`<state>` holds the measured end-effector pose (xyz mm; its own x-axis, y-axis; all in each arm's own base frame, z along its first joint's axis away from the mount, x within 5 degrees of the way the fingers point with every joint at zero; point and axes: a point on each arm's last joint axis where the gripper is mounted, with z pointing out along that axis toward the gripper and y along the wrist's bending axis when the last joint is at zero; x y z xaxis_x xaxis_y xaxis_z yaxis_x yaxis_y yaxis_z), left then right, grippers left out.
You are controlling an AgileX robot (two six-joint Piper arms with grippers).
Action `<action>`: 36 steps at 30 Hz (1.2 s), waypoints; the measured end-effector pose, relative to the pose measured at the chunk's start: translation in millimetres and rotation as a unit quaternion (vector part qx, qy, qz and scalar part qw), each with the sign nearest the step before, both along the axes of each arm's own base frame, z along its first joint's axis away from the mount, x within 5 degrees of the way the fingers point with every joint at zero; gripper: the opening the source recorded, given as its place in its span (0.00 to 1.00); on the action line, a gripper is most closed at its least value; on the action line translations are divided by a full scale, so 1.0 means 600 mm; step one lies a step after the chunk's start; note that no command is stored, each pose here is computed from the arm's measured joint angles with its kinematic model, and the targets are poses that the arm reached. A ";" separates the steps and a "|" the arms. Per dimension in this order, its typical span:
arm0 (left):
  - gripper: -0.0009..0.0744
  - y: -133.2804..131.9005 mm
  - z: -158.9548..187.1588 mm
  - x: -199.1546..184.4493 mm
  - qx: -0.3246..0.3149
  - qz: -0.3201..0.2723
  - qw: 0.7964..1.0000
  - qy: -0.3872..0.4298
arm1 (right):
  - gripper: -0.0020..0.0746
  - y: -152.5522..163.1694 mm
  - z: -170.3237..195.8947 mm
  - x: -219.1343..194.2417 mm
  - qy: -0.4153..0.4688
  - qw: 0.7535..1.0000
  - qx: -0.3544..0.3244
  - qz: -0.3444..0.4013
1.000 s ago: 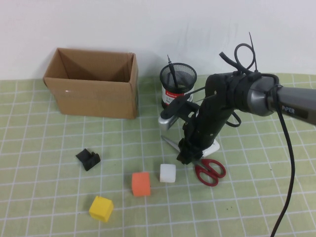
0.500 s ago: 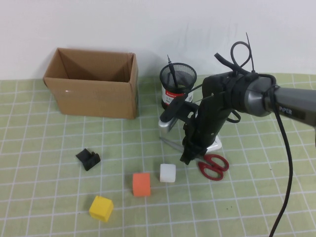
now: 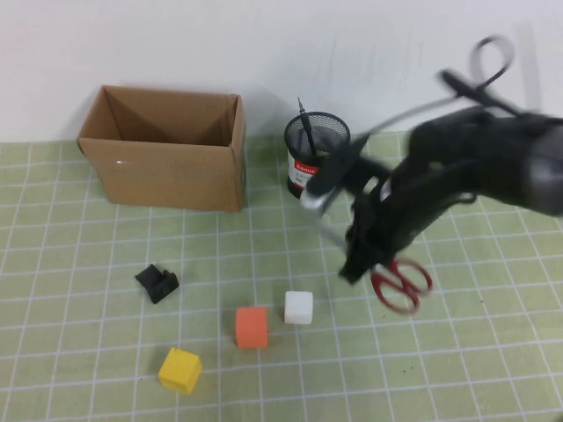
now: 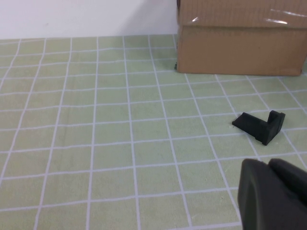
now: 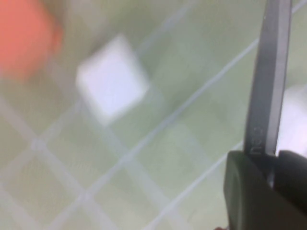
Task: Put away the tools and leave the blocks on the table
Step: Pick up the scissors from the table, then place the Scissors into the box
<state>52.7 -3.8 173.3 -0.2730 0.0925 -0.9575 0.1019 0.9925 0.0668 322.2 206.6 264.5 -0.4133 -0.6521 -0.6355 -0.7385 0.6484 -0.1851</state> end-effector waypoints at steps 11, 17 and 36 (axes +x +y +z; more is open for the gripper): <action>0.01 0.000 0.000 0.000 0.000 0.000 1.000 0.000 | 0.02 0.010 0.061 0.058 -0.291 0.921 0.237 -0.106; 0.01 0.000 0.000 0.000 0.000 0.000 1.000 0.000 | 0.02 0.017 0.045 0.083 -0.329 0.871 0.351 -0.103; 0.01 0.000 0.000 0.000 0.000 0.000 1.000 0.000 | 0.02 0.146 0.196 0.129 -0.272 0.941 0.197 -0.028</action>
